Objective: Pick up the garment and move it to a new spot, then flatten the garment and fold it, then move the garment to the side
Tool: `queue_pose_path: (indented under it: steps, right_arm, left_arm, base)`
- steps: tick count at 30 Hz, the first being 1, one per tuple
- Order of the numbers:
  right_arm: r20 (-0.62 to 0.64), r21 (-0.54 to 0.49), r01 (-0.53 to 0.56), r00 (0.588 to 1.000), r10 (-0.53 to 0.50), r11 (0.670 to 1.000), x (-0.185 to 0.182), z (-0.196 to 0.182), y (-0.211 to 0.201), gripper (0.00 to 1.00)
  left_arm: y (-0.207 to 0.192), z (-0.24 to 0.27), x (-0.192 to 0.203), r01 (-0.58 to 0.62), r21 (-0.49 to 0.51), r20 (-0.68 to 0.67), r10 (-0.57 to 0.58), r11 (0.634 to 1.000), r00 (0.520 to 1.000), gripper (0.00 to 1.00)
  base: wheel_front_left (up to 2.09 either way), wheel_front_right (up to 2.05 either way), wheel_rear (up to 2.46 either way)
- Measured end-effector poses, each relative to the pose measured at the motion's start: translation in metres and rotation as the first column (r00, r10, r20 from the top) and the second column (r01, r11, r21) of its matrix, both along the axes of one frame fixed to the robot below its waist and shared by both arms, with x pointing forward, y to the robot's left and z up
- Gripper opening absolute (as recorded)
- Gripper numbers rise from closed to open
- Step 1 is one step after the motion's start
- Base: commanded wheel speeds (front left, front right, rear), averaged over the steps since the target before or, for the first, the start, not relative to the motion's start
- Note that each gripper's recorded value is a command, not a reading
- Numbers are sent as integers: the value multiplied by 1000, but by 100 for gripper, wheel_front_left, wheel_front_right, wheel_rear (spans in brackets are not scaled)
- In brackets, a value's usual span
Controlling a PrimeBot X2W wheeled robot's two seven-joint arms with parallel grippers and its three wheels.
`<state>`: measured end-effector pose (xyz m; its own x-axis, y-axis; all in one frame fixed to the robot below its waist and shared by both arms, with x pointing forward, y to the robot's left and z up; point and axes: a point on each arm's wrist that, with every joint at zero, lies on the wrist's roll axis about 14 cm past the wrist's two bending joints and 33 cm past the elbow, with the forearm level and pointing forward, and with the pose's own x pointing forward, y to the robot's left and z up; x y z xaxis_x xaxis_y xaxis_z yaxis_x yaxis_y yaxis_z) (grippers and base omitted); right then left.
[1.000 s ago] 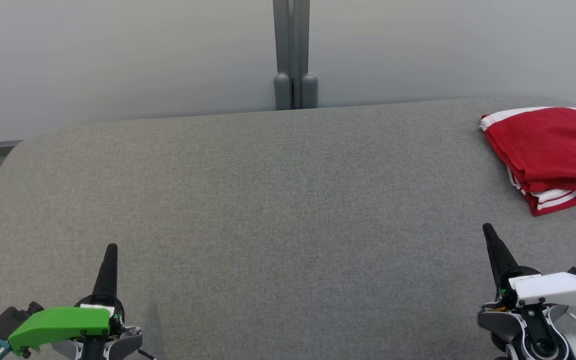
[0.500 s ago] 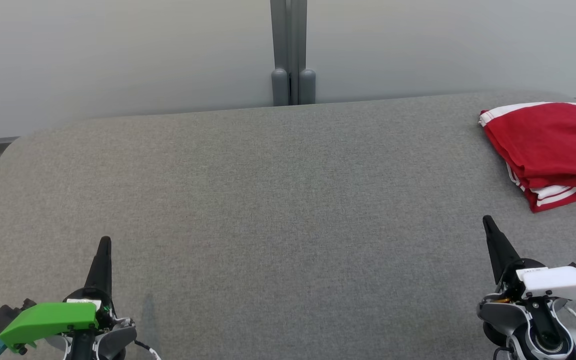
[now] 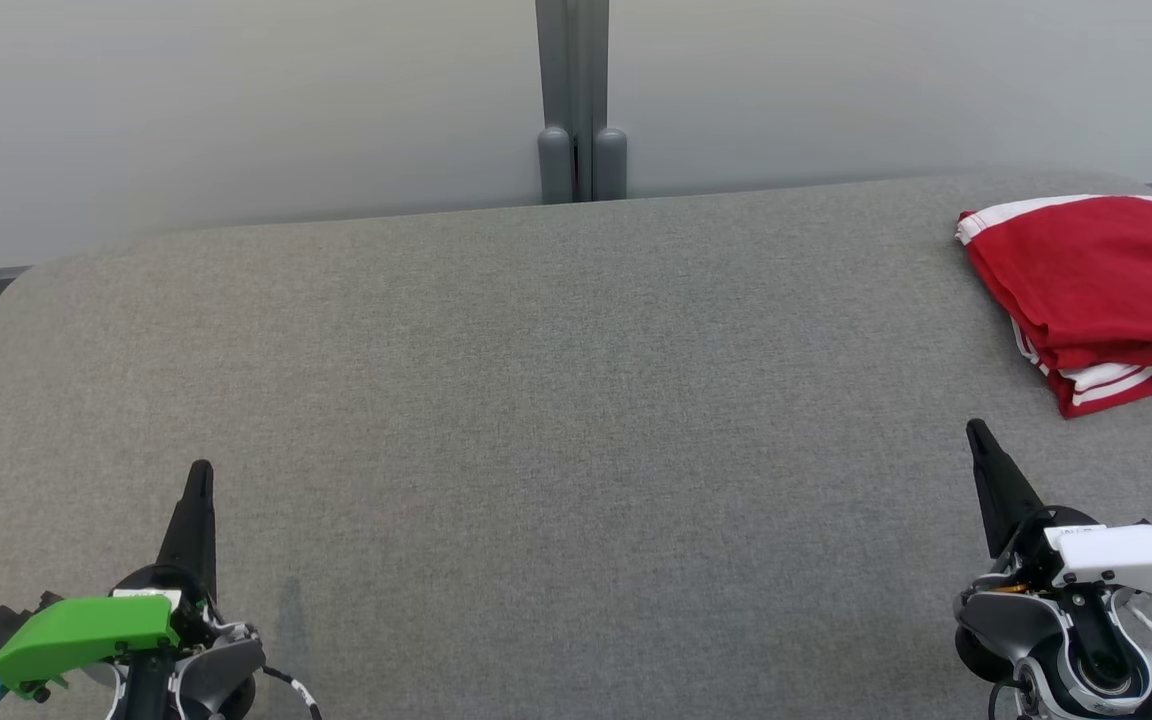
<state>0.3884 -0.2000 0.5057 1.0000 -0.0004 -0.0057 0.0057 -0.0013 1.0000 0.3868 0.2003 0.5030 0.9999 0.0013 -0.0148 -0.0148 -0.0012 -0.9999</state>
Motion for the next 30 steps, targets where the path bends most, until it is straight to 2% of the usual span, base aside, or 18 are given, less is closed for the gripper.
queue_pose_path:
  steps: [30]
  right_arm:
    - [0, 2, 0, 1000, 0, 1000, 0, 0, 0, 0]
  left_arm:
    - [0, 0, 0, -1, -5, 2, 1, 1000, 1000, 0]
  base:
    - [0, 0, 0]
